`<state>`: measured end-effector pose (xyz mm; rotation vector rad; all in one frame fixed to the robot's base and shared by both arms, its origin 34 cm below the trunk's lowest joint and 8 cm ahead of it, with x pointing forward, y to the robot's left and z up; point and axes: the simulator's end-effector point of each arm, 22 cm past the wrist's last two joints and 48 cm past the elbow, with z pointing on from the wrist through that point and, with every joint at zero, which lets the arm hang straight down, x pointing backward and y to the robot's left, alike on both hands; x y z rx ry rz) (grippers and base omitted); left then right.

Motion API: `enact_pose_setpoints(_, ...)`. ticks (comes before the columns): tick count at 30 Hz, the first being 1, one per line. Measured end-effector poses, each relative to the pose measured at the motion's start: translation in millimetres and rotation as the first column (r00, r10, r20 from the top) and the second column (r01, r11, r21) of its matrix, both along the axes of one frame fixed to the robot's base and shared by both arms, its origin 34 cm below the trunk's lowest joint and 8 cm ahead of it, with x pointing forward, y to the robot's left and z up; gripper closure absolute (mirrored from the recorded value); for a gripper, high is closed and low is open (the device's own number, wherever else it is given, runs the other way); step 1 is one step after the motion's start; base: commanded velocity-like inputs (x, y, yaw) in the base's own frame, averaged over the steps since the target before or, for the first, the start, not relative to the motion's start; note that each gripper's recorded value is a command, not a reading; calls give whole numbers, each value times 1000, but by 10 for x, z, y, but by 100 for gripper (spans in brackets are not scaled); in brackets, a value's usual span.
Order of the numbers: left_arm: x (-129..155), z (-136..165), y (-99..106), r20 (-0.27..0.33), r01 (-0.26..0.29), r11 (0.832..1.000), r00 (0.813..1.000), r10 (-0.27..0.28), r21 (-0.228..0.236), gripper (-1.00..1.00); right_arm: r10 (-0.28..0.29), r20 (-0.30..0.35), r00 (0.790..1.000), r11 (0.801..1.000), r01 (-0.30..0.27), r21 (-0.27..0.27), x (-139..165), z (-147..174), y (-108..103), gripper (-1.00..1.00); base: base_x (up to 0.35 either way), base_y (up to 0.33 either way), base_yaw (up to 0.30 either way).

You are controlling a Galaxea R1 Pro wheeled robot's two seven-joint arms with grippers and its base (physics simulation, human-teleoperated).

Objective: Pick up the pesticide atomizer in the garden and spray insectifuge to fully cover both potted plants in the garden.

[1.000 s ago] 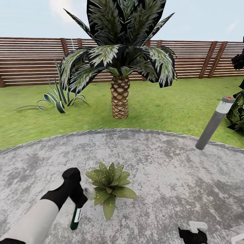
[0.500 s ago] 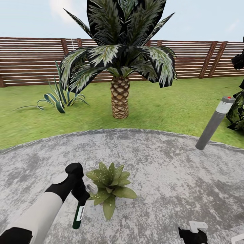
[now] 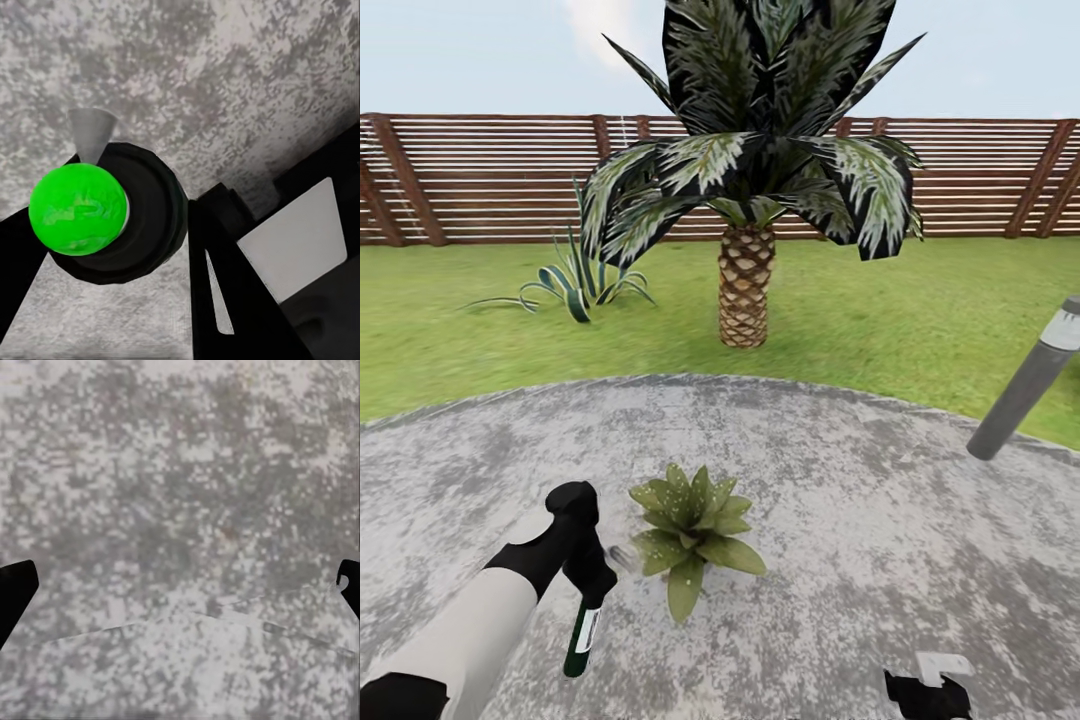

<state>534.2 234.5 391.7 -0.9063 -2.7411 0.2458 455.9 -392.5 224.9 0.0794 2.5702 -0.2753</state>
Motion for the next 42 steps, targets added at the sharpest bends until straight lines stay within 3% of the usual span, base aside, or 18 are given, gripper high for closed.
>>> enact_pose_setpoints(4, -87, -54, 91, -16, -8, 1000, 1000, 8, 12, 100, 0, 0, 1000, 1000, 0, 1, 0, -1, 10, -100, -17, -13, 267)
enact_pose_setpoints(9, -97, -58, 26, -15, -3, 1000, 1000, 3, 2, 100, 0, 0, 1000, 1000, 0, 0, -1, 2, -4, -100, 6, -22, 67)
enact_pose_setpoints(24, -128, -79, 35, -22, -3, 1000, 1000, 3, 5, 100, -2, 1, 1000, 1000, 2, -5, -1, 9, -41, -100, 24, -252, -6)
enact_pose_setpoints(28, -142, -146, 201, -8, -4, 999, 1000, 4, 52, 100, -3, 2, 1000, 1000, 3, -4, 1, 12, -39, -100, 0, -151, -224)
enact_pose_setpoints(30, -372, -321, 288, -28, -3, 997, 1000, 5, 82, 100, -3, 3, 1000, 1000, 3, -4, 5, 14, -36, -100, 0, -19, -104)
enact_pose_setpoints(33, -479, -429, 373, -23, -37, 995, 999, 40, 98, 100, -2, 3, 1000, 1000, 2, -4, 5, 15, -36, -100, 0, -4, -22)
enact_pose_setpoints(34, -432, -442, 403, 3, -62, 993, 998, 62, 104, 100, -2, 2, 1000, 1000, 2, -5, 1, 15, -43, -100, 0, -1, -4)
enact_pose_setpoints(38, -383, -448, 324, 25, -79, 992, 997, 77, 96, 100, -2, -1, 1000, 1000, 2, -8, -8, 14, -60, -100, 0, 0, -1)
enact_pose_setpoints(42, -545, -514, 720, 9, -172, 979, 985, 172, 114, 100, -1, -2, 1000, 1000, 1, -9, -8, 14, -62, -100, 0, 0, 0)
